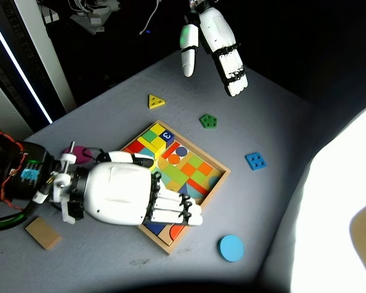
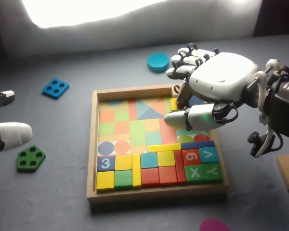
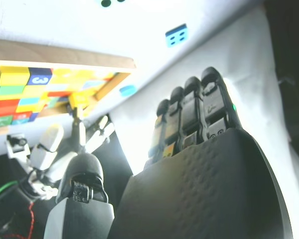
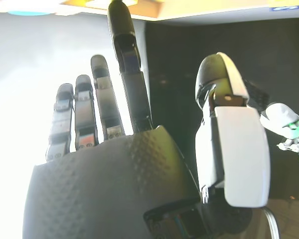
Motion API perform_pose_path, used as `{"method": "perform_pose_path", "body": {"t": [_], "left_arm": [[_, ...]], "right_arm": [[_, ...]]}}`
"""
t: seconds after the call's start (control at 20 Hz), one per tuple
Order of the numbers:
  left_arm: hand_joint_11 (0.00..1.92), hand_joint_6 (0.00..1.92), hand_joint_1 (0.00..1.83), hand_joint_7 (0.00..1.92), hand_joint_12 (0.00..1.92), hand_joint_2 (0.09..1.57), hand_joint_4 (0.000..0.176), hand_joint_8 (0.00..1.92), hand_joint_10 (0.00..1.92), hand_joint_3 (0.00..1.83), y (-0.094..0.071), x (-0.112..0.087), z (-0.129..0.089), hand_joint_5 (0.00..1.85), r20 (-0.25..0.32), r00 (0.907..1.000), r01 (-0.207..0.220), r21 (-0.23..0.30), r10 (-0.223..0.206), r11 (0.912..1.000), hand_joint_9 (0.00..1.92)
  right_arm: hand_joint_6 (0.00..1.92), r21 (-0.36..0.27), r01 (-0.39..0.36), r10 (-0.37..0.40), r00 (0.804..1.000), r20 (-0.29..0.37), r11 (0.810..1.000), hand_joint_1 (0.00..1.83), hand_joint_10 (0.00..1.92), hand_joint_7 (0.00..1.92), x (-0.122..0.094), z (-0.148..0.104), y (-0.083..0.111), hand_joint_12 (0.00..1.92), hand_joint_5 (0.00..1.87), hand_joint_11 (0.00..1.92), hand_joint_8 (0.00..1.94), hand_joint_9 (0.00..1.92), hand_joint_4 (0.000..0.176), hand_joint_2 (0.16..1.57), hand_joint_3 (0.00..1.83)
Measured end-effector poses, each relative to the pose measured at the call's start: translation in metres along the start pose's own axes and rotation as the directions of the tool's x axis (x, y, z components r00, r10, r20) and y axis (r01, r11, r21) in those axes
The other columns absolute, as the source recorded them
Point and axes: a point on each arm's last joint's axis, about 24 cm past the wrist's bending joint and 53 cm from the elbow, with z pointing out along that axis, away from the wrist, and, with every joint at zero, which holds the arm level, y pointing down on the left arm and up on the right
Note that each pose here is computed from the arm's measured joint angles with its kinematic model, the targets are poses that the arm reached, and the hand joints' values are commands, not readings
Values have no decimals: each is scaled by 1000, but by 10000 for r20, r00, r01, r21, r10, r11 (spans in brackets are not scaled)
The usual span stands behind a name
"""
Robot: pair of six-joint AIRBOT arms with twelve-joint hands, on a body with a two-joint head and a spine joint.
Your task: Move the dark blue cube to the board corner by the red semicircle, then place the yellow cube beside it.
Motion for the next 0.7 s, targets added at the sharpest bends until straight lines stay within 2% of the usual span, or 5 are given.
{"method": "perform_pose_path", "body": {"t": [0.3,0.7], "left_arm": [[0,0,0,51,0,1209,0,0,0,0,-1,0,-1,14,45,10000,-2,32,2,10000,13],[20,11,0,82,14,1210,0,8,7,0,-1,1,-1,50,40,10000,-1,35,0,10000,39]], "right_arm": [[1,206,83,-86,9999,126,9998,19,7,276,-5,-3,-12,0,992,0,2,66,0,1178,0],[0,244,119,-124,9997,216,9996,8,0,269,-12,-1,-13,0,988,0,0,58,0,1183,2]]}}
